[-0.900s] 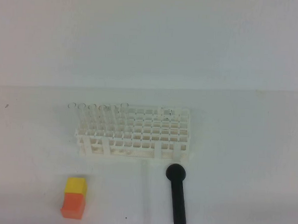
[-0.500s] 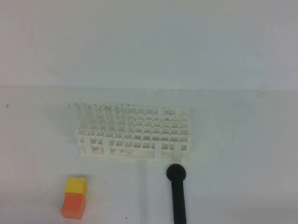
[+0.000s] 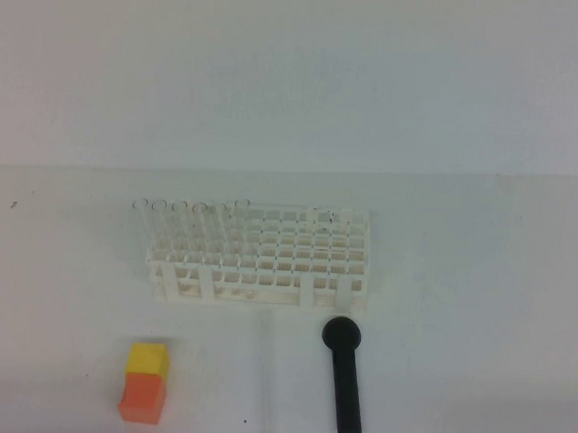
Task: Place the test tubes
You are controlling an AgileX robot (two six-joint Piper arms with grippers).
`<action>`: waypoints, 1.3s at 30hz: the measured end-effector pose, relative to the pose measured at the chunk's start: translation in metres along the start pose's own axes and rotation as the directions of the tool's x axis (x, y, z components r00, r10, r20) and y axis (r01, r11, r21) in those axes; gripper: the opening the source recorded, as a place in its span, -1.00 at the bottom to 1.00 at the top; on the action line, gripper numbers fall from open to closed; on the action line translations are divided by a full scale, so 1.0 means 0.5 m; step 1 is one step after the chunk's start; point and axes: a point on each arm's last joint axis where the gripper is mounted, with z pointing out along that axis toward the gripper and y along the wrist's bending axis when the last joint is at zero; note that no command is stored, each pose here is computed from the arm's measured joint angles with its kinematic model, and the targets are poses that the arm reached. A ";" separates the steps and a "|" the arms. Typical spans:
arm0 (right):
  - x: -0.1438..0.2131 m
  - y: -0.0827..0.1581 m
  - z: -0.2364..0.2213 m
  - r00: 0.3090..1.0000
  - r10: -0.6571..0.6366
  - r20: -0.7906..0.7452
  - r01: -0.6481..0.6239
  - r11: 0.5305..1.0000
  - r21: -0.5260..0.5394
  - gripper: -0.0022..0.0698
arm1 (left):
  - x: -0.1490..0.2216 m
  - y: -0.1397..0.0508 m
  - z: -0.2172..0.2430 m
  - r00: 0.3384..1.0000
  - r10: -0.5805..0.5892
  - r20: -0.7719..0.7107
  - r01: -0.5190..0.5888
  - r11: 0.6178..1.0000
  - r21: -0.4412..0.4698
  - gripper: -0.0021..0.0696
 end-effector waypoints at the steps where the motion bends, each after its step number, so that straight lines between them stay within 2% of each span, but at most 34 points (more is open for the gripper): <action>1: 0.000 0.000 0.000 1.000 0.000 0.000 0.000 1.000 0.000 -0.94 | 0.000 0.000 0.000 1.000 0.000 0.000 0.000 1.000 0.000 -0.95; 31: 0.000 0.000 0.000 1.000 0.000 0.000 0.000 1.000 0.000 -0.94 | -0.001 0.000 0.000 1.000 0.000 0.006 0.000 1.000 0.001 -0.95; 35: -0.003 0.000 0.000 1.000 0.000 0.015 0.000 1.000 0.000 -0.94 | -0.006 -0.001 0.000 0.999 0.000 0.034 0.000 1.000 0.005 -0.95; 39: -0.015 0.000 0.001 0.995 0.000 0.096 0.000 1.000 0.000 -0.94 | -0.019 -0.001 -0.001 0.994 0.034 0.106 -0.035 0.999 0.003 -0.95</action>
